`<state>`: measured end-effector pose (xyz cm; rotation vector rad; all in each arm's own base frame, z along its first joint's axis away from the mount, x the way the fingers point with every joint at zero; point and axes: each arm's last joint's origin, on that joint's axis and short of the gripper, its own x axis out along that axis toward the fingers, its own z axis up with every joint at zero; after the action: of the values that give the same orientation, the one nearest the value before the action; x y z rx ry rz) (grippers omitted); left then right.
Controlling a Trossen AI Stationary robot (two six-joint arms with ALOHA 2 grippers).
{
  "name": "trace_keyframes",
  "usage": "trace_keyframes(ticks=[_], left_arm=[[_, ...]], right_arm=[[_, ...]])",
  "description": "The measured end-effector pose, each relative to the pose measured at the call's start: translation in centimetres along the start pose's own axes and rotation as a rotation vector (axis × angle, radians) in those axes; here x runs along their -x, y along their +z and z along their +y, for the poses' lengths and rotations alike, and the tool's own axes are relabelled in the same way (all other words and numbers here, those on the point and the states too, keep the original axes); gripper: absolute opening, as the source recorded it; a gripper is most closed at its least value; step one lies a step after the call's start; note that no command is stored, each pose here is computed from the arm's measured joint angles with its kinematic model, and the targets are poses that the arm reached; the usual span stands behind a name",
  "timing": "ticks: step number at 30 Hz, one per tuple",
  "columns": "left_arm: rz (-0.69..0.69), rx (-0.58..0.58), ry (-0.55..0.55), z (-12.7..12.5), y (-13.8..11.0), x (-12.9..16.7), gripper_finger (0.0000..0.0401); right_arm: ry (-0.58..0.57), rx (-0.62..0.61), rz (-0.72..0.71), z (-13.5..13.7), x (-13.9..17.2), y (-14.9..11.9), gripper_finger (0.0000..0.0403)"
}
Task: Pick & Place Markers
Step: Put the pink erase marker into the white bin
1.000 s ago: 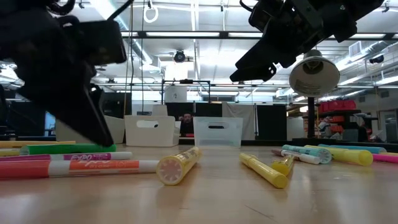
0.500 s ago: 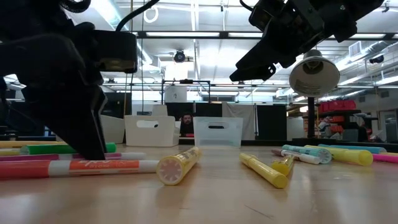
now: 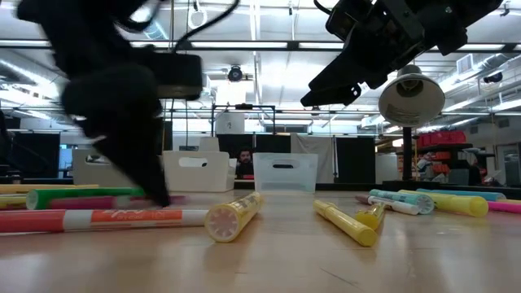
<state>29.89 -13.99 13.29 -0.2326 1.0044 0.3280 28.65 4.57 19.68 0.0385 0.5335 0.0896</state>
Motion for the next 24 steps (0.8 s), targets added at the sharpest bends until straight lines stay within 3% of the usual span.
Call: trace_keyframes(ticks=[6, 9, 12, 16, 24], left_arm=[[-0.133, 0.058, -0.001, 1.7, 2.9, 2.9, 0.0031], [-0.190, 0.076, 0.069, 3.8, 4.4, 5.0, 0.0031], [-0.257, 0.102, 0.202, 7.1, 6.0, 7.2, 0.0031], [-0.374, 0.195, 0.289, 11.9, 9.0, 9.3, 0.0031], [-0.457, 0.340, 0.513, 22.2, 13.1, 8.3, 0.0031]], right_arm=[[0.000, 0.000, 0.000, 0.0, 0.0, 0.0, 0.0247], [0.000, 0.000, -0.004, 0.0, 0.0, 0.0, 0.0247], [0.002, -0.002, -0.020, 0.0, 0.0, 0.2, 0.0247], [0.005, -0.003, -0.054, 0.0, 0.0, 0.5, 0.0247], [0.009, -0.004, -0.097, 0.1, 0.0, 0.9, 0.0247]])
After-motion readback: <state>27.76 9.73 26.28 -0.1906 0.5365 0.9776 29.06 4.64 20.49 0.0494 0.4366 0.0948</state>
